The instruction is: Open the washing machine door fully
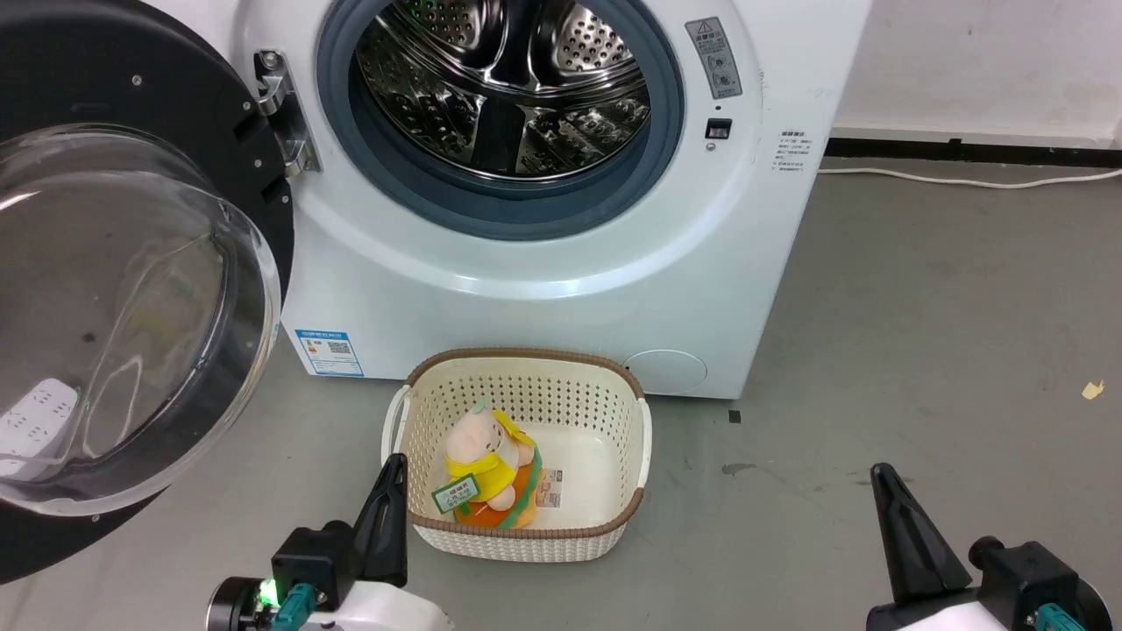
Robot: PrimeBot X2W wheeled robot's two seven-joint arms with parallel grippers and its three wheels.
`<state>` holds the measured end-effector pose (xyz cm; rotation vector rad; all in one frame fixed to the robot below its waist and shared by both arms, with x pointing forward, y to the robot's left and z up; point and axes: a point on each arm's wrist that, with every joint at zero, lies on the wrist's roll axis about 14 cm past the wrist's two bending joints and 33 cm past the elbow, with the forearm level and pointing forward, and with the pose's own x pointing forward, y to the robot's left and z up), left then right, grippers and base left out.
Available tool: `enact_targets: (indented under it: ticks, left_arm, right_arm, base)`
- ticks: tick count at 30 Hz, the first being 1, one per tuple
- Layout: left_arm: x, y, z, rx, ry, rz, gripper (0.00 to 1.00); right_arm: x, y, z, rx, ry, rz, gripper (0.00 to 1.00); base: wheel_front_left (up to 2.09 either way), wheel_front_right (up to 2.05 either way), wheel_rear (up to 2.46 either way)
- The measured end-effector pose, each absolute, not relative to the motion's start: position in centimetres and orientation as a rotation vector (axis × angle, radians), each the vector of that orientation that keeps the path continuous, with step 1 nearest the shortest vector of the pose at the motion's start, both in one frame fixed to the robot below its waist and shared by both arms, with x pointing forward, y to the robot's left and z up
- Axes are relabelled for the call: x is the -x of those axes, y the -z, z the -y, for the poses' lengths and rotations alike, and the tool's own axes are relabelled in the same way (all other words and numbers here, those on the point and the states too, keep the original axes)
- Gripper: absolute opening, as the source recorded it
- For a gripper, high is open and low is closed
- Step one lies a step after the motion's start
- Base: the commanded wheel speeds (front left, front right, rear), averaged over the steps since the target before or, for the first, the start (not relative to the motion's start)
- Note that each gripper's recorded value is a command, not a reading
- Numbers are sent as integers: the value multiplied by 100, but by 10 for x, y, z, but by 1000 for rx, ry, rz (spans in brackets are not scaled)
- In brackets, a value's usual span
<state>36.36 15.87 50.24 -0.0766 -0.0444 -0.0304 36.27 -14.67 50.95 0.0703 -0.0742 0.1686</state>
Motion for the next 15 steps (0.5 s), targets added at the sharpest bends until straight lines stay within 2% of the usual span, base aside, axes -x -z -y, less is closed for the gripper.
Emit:
enact_targets:
  ticks: [15]
  left_arm:
    - [-366, -507, -161, 64, 30, 46, 0]
  right_arm:
    - [-362, -509, 148, -57, -165, 57, 0]
  base:
    - [0, 0, 0]
